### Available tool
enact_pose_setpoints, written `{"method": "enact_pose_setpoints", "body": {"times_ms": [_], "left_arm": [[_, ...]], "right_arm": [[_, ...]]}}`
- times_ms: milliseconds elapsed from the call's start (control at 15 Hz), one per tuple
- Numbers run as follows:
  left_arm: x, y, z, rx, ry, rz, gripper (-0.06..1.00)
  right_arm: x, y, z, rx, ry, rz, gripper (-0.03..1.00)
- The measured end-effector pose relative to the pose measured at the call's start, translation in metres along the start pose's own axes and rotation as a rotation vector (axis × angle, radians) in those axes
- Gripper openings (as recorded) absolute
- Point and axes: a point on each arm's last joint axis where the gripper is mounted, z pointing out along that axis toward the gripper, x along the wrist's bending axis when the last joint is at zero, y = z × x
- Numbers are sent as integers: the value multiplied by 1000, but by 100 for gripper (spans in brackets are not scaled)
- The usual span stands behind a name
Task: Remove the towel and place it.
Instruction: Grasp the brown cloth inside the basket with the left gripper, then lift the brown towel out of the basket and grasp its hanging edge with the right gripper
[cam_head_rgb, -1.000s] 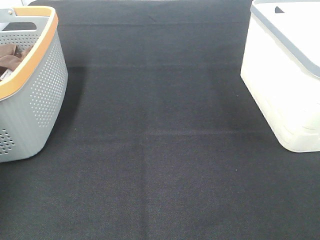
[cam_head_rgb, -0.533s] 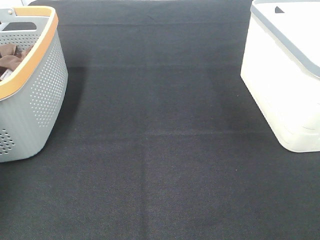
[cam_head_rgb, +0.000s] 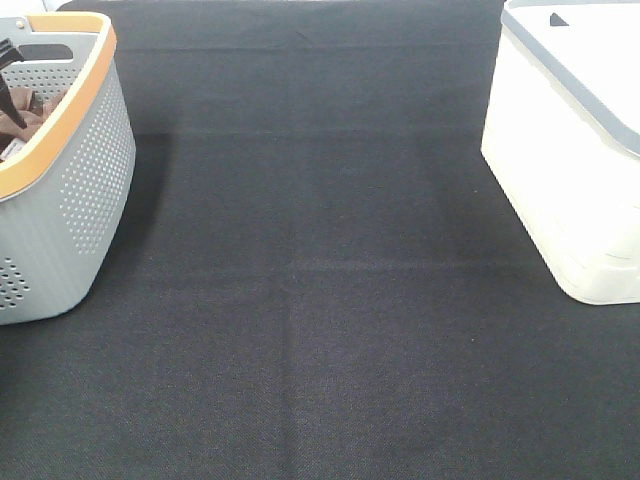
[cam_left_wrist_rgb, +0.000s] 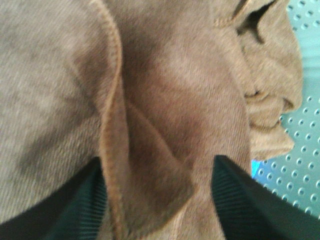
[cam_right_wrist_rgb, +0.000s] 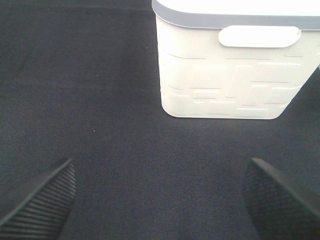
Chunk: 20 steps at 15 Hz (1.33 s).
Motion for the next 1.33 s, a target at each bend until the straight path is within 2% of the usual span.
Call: {"method": "enact_pose_setpoints", "body": {"times_ms": [133,200,267,467,533,867,1200,1267,1333], "left_arm": [[-1,2,0,-22,-11,2,44],[-1,3,0,-29,-14,13,41],[-1,3,0,-31,-14,24,29],[-1,1,1,-11,-7,80,3],[0,0,1,-2,-4,96,0],[-4,1,-7,34,-2,122,0],[-33,15,-58,88,-56,211,0],[-39,20,-70,62,-77,222,0],[-51,27,-90,2,-127,236,0]], "right_arm": [[0,0,0,0,0,0,85],[0,0,0,0,0,0,85],[0,0,0,0,4,2,85],[0,0,0,0,4,2,85],[0,0,0,0,4,2,85],[0,0,0,0,4,2,85],[0,0,0,0,4,2,85],[0,0,0,0,4,2,85],[0,0,0,0,4,2,85]]}}
